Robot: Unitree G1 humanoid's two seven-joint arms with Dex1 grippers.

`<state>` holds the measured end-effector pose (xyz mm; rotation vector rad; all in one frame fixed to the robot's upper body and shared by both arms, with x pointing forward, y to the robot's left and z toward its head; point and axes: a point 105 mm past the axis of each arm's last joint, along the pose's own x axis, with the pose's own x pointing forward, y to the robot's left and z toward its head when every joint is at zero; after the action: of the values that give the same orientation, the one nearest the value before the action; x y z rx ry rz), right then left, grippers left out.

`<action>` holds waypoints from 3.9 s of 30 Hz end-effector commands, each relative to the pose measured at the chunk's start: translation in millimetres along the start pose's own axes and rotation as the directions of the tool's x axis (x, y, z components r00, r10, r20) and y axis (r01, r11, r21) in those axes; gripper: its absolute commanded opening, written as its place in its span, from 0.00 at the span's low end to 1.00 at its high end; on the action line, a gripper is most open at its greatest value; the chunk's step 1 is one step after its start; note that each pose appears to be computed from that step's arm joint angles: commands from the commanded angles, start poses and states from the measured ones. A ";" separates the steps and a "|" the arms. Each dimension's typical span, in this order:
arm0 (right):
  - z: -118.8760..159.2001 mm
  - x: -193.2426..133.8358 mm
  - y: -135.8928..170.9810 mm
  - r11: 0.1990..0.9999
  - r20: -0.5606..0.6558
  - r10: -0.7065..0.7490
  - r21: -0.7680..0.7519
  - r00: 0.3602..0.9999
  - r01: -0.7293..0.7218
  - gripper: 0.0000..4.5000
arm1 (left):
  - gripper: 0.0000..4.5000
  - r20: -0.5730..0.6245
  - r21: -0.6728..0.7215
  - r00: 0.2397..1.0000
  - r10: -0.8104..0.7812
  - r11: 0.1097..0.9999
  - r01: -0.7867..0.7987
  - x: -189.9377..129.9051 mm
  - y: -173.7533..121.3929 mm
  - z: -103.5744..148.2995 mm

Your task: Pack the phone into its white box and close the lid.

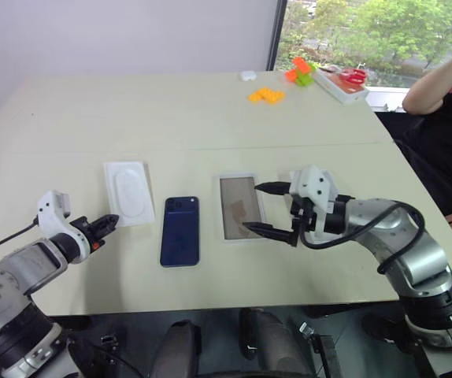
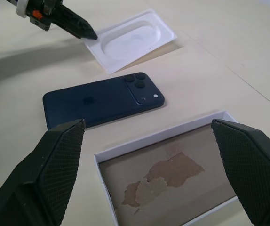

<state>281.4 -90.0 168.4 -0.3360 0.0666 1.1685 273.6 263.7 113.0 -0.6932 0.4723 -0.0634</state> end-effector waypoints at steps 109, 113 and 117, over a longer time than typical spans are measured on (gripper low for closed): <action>-33.3 73.3 -72.5 0.922 -0.398 -0.336 0.046 0.853 0.385 0.01 | 1.00 -0.216 0.865 0.892 -0.398 0.346 0.364 -46.6 -71.6 -37.8; -39.3 75.2 -63.1 0.935 -0.423 -0.291 0.065 0.858 0.349 0.01 | 1.00 -0.209 0.866 0.892 -0.401 0.347 0.360 -46.4 -72.2 -37.5; -41.9 76.8 -54.4 0.945 -0.433 -0.251 0.085 0.866 0.317 0.01 | 1.00 -0.203 0.865 0.892 -0.405 0.352 0.357 -45.6 -72.9 -37.6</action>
<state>371.0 -60.1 117.9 -0.4346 0.4888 0.7434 224.2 197.9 141.8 0.2710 0.1911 -0.7068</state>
